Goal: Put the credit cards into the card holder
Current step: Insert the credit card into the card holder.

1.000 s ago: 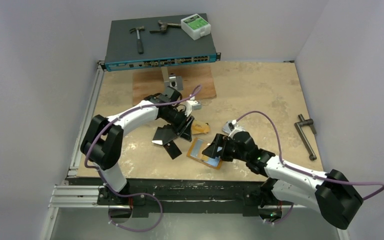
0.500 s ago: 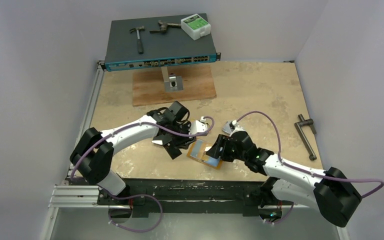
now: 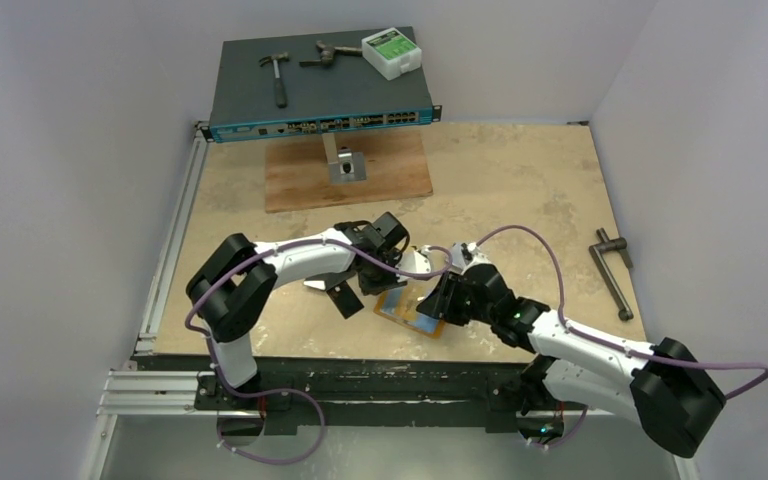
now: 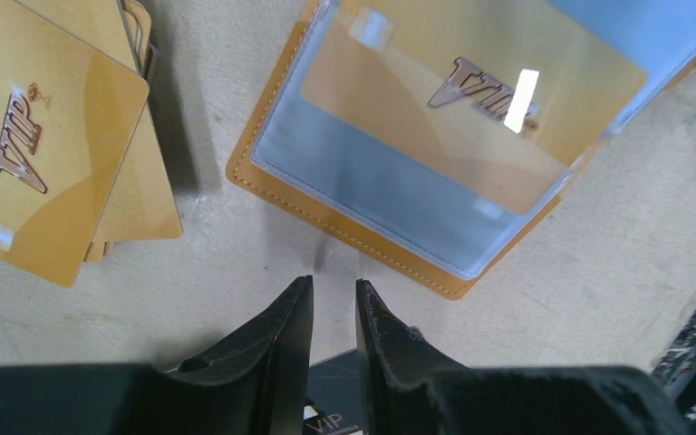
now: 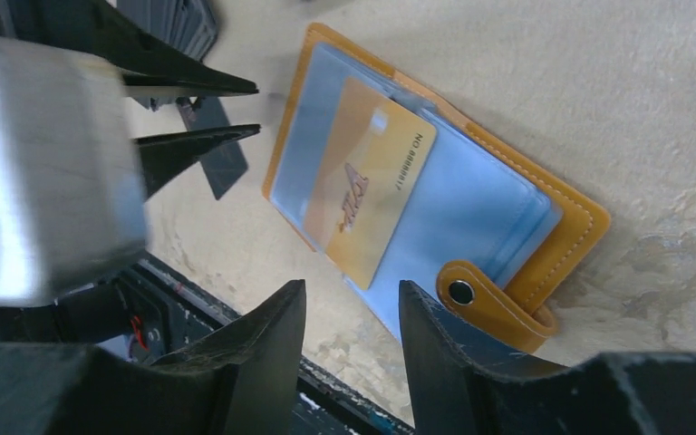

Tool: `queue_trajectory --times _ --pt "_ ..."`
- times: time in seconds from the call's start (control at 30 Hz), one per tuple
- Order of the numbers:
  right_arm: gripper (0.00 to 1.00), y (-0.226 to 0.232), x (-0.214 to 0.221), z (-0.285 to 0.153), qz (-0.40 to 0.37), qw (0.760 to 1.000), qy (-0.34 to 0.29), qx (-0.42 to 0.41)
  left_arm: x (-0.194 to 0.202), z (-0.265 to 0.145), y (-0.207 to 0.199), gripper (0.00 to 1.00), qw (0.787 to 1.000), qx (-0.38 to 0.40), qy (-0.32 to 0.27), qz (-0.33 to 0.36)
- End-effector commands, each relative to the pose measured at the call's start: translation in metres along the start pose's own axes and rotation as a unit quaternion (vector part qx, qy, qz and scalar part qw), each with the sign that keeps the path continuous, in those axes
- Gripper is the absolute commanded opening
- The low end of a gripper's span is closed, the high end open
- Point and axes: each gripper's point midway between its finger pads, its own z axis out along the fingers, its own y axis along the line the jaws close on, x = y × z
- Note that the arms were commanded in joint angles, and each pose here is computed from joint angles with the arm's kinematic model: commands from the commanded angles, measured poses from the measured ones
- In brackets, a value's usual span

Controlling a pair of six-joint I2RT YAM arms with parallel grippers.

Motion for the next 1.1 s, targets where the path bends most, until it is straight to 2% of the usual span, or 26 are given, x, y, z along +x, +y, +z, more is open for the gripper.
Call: queue_trajectory --times 0.0,0.13,0.33,0.53,0.73,0.93,1.07 --pt "0.42 -0.006 0.011 0.001 0.02 1.0 0.012 -0.004 -0.027 -0.014 -0.007 0.22 0.997 0.005 -0.06 -0.049" --pt "0.41 -0.021 0.015 0.0 0.024 0.999 0.012 0.02 -0.031 -0.006 -0.023 0.23 0.992 0.035 -0.089 -0.077" --pt "0.41 -0.044 0.012 -0.008 0.015 0.996 0.001 0.085 -0.023 0.012 -0.042 0.23 0.988 0.079 -0.086 -0.098" --pt "0.43 -0.044 -0.005 -0.019 0.005 0.994 -0.021 0.11 -0.034 0.019 -0.075 0.23 0.97 0.165 -0.134 -0.116" --pt "0.44 -0.006 -0.025 -0.019 -0.009 0.997 -0.028 0.069 -0.034 0.013 -0.078 0.23 0.966 0.176 -0.154 -0.111" --pt "0.54 0.001 -0.029 -0.007 -0.037 0.996 0.0 0.085 -0.023 0.017 -0.075 0.23 0.967 0.156 -0.169 -0.108" --pt "0.56 -0.002 -0.031 -0.017 -0.05 0.992 0.009 0.114 -0.018 0.011 -0.066 0.23 0.965 0.141 -0.189 -0.115"
